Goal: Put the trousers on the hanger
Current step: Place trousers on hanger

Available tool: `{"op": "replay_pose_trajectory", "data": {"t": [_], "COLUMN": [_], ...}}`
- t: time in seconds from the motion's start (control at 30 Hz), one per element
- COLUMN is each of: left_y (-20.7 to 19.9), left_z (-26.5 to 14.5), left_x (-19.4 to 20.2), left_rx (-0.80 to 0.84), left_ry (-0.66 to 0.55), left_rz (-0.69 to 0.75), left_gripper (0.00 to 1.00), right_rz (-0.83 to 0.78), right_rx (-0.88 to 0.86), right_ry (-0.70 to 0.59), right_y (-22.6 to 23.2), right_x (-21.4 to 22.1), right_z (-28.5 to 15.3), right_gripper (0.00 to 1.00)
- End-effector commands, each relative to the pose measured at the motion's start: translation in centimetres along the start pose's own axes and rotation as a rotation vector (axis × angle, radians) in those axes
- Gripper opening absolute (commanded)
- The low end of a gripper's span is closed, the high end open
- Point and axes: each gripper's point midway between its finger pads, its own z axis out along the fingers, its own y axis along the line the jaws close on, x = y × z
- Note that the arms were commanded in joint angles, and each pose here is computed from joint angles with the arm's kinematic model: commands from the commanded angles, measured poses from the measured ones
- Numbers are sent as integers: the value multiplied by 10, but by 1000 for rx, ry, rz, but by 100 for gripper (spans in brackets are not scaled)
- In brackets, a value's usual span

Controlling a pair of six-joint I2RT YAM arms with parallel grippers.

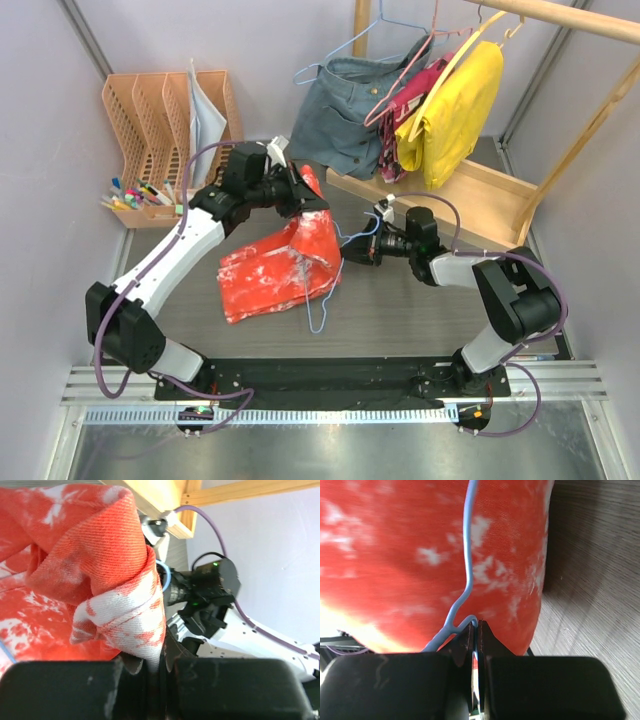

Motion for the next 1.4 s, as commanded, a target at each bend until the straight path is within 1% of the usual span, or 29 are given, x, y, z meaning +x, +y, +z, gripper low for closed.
{"op": "replay_pose_trajectory", "data": {"t": [0.0, 0.13, 0.17, 0.2, 0.27, 0.37, 0.43, 0.47, 0.5, 0.57, 0.6, 0.63, 0.67, 0.7, 0.77, 0.8, 0.83, 0.87, 0.93, 0.97, 1.0, 1.03, 1.07, 1.1, 1.17, 1.23, 1.27, 1.37], "left_y": [-71, -62, -63, -58, -64, -55, -40, -28, -11, 19, 40, 55, 72, 90, 116, 127, 136, 151, 172, 184, 201, 212, 228, 239, 258, 267, 271, 290], "left_z": [-26, -27, -34, -34, -50, -60, -67, -72, -76, -83, -86, -90, -96, -101, -112, -118, -123, -129, -138, -142, -148, -151, -151, -154, -150, -146, -141, -134], "left_x": [-5, 6, 8, 12, 16, 21, 26, 19, 23, 15, 22, 23, 17, 26, 27, 36, 37, 38, 43, 49, 48, 51, 58, 58, 62, 62, 54, 45], "left_rx": [224, 200, 200, 197, 221, 207, 159, 127, 80, 3, -64, -105, -156, -209, -299, -338, -375, -444, -538, -588, -682, -731, -791, -834, -877, -894, -891, -931], "left_ry": [-13, 21, 16, 19, -7, -21, -20, -42, -35, -60, -35, -32, -54, -23, -15, 16, 13, 11, 25, 58, 59, 84, 145, 172, 226, 259, 241, 258], "left_rz": [102, 93, 100, 112, 144, 141, 109, 87, 57, 54, 28, 35, 3, -34, -31, -53, -61, -35, -32, -15, -6, -1, -20, -3, -11, -25, -6, 23], "left_gripper": [0, 0, 0, 0, 0, 0, 0, 0, 0, 0, 0, 0, 0, 0, 0, 0, 0, 0, 0, 0, 0, 0, 0, 0, 0, 0, 0, 0], "right_rz": [1, -1, -23, -6, -23, -9, -6, -11, -11, -10, -6, -7, -3, -3, -10, -11, -9, -7, -6, -4, -6, -6, -6, -7, -6, -9, -8, -12], "right_rx": [45, 74, 83, 108, 132, 173, 185, 185, 191, 204, 209, 213, 215, 221, 225, 228, 229, 231, 229, 231, 228, 227, 228, 228, 229, 224, 217, 210], "right_ry": [42, 72, 79, 98, 111, 109, 104, 101, 100, 85, 84, 74, 70, 67, 59, 57, 54, 53, 52, 53, 54, 56, 54, 53, 52, 52, 50, 52], "right_y": [-14, -20, -23, -28, -35, -44, -47, -47, -48, -50, -52, -52, -53, -54, -54, -54, -54, -55, -55, -56, -55, -55, -55, -55, -55, -54, -52, -50], "right_x": [10, 15, 15, 19, 22, 24, 22, 21, 20, 15, 15, 12, 12, 11, 10, 10, 9, 9, 8, 7, 7, 7, 7, 7, 7, 8, 8, 7], "right_z": [4, 5, 4, 4, 2, 1, 1, 1, 1, 0, 0, -2, -3, -4, -5, -5, -5, -5, -4, -4, -3, -3, -3, -3, -4, -5, -4, -4], "right_gripper": [1, 1, 1, 1, 1, 1, 1, 1, 1, 1, 1, 1, 1, 1, 1, 1, 1, 1, 1, 1, 1, 1, 1, 1, 1, 1, 1, 1]}}
